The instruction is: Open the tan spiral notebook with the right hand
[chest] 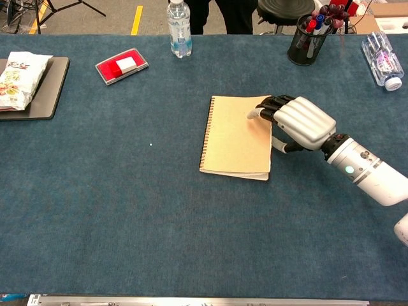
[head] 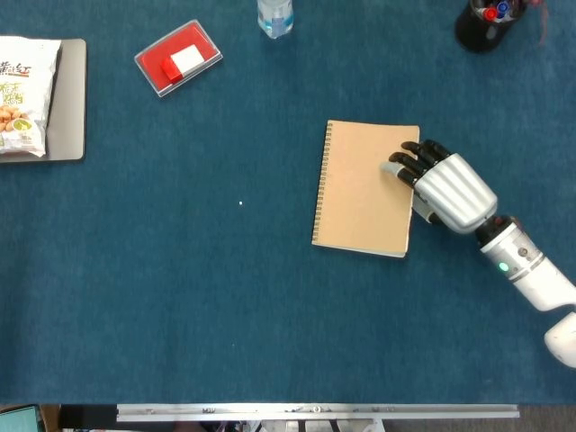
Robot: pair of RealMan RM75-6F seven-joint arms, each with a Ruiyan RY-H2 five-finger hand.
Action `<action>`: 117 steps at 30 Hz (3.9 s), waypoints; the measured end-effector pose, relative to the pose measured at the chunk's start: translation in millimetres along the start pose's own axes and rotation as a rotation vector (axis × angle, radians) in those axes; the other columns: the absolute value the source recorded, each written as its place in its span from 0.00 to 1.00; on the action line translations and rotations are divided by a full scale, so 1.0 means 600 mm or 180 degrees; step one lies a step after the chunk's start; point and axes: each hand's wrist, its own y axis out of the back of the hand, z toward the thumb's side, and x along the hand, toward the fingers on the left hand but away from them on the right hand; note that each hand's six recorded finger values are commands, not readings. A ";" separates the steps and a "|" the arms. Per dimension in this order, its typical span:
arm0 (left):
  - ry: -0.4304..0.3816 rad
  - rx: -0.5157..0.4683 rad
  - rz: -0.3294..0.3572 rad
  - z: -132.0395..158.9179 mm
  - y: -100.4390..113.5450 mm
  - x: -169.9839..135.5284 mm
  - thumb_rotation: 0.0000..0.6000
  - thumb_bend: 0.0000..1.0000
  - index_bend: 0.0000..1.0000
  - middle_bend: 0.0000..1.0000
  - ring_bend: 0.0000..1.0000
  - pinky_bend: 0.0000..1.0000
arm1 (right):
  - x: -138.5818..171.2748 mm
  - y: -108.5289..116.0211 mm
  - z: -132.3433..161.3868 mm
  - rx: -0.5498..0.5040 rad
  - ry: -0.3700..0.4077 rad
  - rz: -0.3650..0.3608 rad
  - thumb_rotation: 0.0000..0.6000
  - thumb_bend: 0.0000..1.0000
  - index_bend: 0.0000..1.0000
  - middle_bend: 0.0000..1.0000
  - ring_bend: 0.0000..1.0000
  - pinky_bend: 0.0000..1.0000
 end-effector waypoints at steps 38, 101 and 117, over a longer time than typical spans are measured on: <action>0.0020 0.0028 -0.0026 -0.001 -0.003 0.001 1.00 0.33 0.61 0.59 0.55 0.83 | 0.022 0.044 -0.029 0.0666 0.0115 -0.0248 1.00 0.39 0.79 0.33 0.19 0.25; 0.0061 -0.0017 -0.0012 -0.006 0.002 0.001 1.00 0.33 0.61 0.59 0.55 0.83 | 0.031 0.151 -0.003 0.1643 0.0292 -0.0454 1.00 0.35 0.05 0.32 0.19 0.26; 0.0044 -0.0027 -0.0020 -0.004 0.002 0.000 1.00 0.33 0.61 0.59 0.55 0.83 | -0.023 0.118 0.031 0.1222 0.0361 -0.0901 1.00 0.29 0.04 0.32 0.19 0.26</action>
